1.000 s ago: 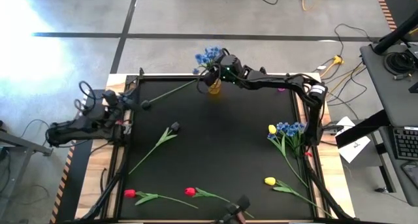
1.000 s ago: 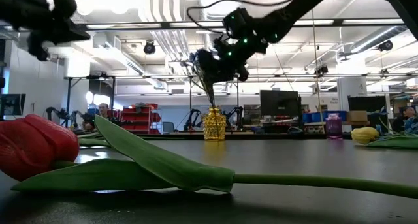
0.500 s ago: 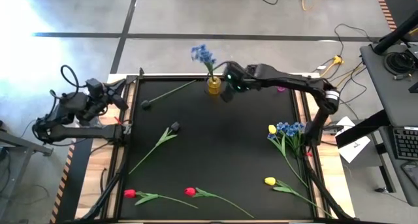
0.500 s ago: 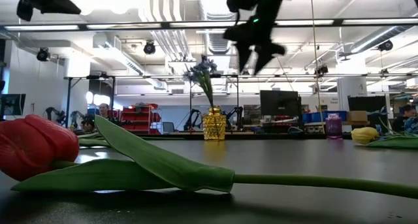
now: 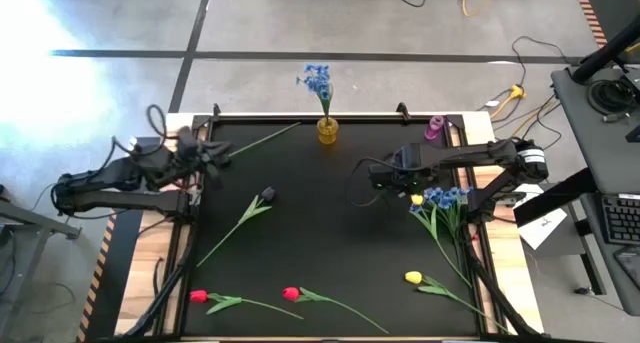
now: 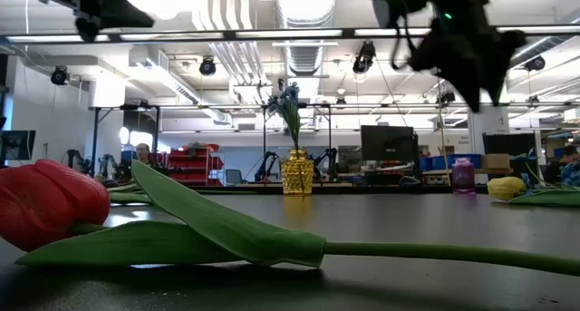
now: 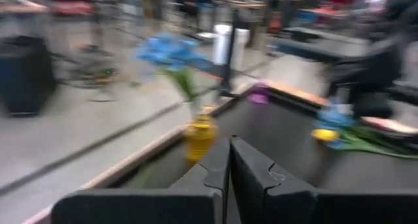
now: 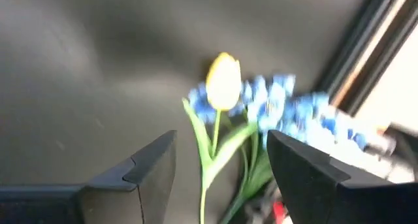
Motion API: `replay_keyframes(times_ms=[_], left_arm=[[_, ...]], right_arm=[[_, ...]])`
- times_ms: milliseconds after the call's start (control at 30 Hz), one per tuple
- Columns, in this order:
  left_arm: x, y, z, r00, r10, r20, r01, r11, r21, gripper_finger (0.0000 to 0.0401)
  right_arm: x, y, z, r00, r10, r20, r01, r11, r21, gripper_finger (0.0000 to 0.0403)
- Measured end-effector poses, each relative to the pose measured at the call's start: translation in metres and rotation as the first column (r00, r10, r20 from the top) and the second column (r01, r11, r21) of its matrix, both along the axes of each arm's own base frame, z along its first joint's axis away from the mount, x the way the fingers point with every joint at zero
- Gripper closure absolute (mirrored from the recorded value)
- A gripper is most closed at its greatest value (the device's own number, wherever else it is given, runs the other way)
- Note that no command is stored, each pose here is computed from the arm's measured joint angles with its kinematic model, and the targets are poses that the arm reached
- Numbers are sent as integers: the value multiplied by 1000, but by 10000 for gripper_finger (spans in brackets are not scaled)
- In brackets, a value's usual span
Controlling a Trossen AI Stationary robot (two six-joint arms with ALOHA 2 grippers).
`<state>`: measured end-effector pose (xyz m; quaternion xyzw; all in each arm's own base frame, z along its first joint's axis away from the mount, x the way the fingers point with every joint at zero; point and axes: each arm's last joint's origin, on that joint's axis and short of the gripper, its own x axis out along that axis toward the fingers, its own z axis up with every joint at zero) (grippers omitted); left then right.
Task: Sort flowers into vase by color
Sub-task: Put the blue flowers into the yellow vase
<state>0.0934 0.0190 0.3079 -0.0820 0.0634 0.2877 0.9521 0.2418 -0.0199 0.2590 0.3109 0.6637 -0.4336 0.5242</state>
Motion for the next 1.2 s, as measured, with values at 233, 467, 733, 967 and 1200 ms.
replay_keyframes(times_ms=[233,467,733,967,1200], left_arm=[[35,-4,4,975,-187,117,193,981,-35,401],[60,-1,32,983,-162,88,161,987,11,401],[93,2,67,992,-129,3,128,986,103,401],[100,2,97,987,-130,-98,140,985,105,401],[86,1,111,981,-132,-141,150,981,121,401]], right_arm=[[-34,5,-48,978,55,-201,-18,984,179,177],[-58,7,-97,952,146,-267,-63,953,298,177],[-56,4,-133,925,286,-252,-189,918,348,177],[-64,6,-164,869,343,-355,-143,863,484,205],[-49,4,-161,878,354,-321,-182,869,460,321]])
